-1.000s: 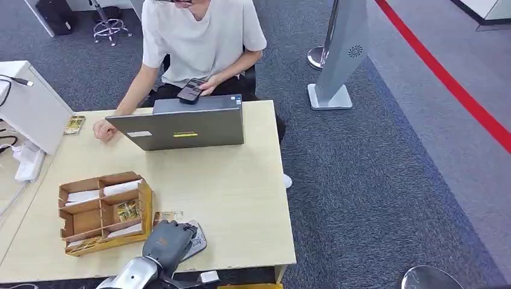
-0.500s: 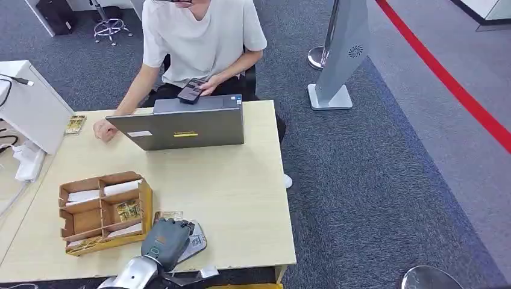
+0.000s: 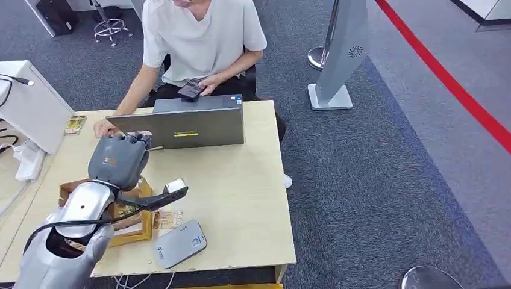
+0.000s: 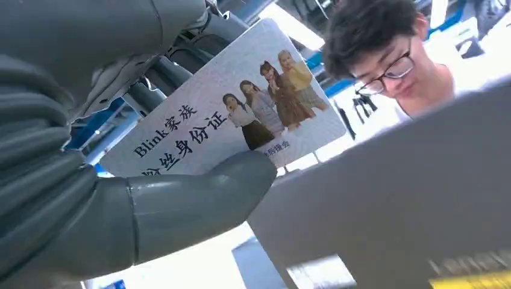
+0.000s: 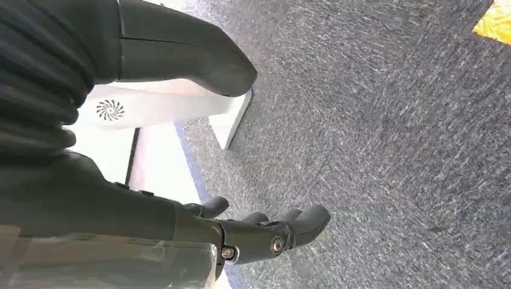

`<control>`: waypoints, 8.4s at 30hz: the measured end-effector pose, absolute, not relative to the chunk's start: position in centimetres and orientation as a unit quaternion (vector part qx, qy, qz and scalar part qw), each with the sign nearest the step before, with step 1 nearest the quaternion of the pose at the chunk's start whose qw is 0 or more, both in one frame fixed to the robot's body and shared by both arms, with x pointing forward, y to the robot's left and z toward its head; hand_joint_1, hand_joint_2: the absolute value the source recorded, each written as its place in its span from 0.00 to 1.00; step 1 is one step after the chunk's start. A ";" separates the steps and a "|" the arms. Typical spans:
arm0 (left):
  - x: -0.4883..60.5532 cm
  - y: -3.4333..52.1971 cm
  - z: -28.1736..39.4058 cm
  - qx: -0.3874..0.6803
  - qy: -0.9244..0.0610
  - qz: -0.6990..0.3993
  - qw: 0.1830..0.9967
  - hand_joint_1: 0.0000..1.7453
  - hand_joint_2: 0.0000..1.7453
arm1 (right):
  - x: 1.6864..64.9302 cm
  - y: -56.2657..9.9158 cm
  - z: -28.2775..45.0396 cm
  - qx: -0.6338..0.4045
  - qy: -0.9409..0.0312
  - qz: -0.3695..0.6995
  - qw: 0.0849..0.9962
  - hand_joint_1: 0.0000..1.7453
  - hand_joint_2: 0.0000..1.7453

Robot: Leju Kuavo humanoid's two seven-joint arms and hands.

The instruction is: Pass the card to the sensor for recognition and then transmit it.

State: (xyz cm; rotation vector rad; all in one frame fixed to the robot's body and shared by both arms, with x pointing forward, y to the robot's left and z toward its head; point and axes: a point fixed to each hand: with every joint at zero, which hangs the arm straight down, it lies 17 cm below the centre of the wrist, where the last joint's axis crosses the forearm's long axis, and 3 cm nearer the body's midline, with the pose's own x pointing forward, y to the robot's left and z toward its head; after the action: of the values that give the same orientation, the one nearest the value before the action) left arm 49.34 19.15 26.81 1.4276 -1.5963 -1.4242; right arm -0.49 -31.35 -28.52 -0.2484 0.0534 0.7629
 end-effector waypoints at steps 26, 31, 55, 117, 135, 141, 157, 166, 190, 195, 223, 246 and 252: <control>54.5 31.8 33.6 0.653 -0.496 -0.499 0.282 1.00 1.00 | -0.8 -31.8 -28.5 -0.111 0.030 0.381 0.917 0.00 1.00; 54.7 32.0 33.1 0.651 -0.492 -0.504 0.283 1.00 1.00 | -0.8 -31.9 -28.5 -0.112 0.031 0.381 0.917 0.00 1.00; 55.0 31.2 32.3 0.639 -0.498 -0.507 0.293 0.00 1.00 | -0.7 -32.0 -28.5 -0.114 0.029 0.381 0.917 0.00 1.00; 33.2 29.6 16.2 0.490 -0.568 -0.535 0.389 0.00 1.00 | -1.4 -30.2 -28.5 -0.126 0.038 0.308 0.942 0.00 1.00; 34.3 34.1 11.9 0.510 -0.510 -0.525 0.453 0.00 1.00 | -1.4 -30.3 -28.5 -0.128 0.040 0.318 0.938 0.00 1.00; 34.5 35.0 11.1 0.516 -0.498 -0.522 0.463 0.00 1.00 | -1.3 -30.3 -28.5 -0.128 0.040 0.320 0.938 0.00 1.00; 36.2 36.9 8.7 0.539 -0.457 -0.519 0.481 0.00 1.00 | -1.2 -30.2 -28.5 -0.123 0.040 0.331 0.935 0.00 1.00; 36.6 36.7 8.0 0.539 -0.451 -0.520 0.485 0.00 1.00 | -1.1 -30.2 -28.5 -0.124 0.040 0.331 0.935 0.00 1.00; 37.3 35.1 8.1 0.532 -0.458 -0.525 0.481 1.00 1.00 | -1.1 -30.1 -28.5 -0.122 0.040 0.337 0.933 0.00 1.00; 37.4 35.1 8.2 0.532 -0.459 -0.525 0.480 1.00 1.00 | -1.1 -30.1 -28.5 -0.123 0.040 0.337 0.933 0.00 1.00; 37.4 34.9 8.2 0.532 -0.460 -0.527 0.477 1.00 1.00 | -1.2 -30.2 -28.4 -0.125 0.042 0.336 0.933 0.00 1.00; 35.7 26.0 16.8 0.503 -0.581 -0.523 0.369 1.00 1.00 | -1.3 -30.2 -28.5 -0.123 0.041 0.334 0.934 0.00 1.00; 34.4 25.9 16.2 0.498 -0.571 -0.539 0.368 1.00 1.00 | -1.5 -30.2 -28.4 -0.123 0.047 0.326 0.936 0.00 1.00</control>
State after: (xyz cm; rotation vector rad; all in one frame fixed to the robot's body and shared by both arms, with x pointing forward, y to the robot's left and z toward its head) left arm 34.38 25.92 16.17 1.2779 -1.4656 -1.3852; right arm -1.51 -30.22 -28.43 -0.2523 0.0959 0.6668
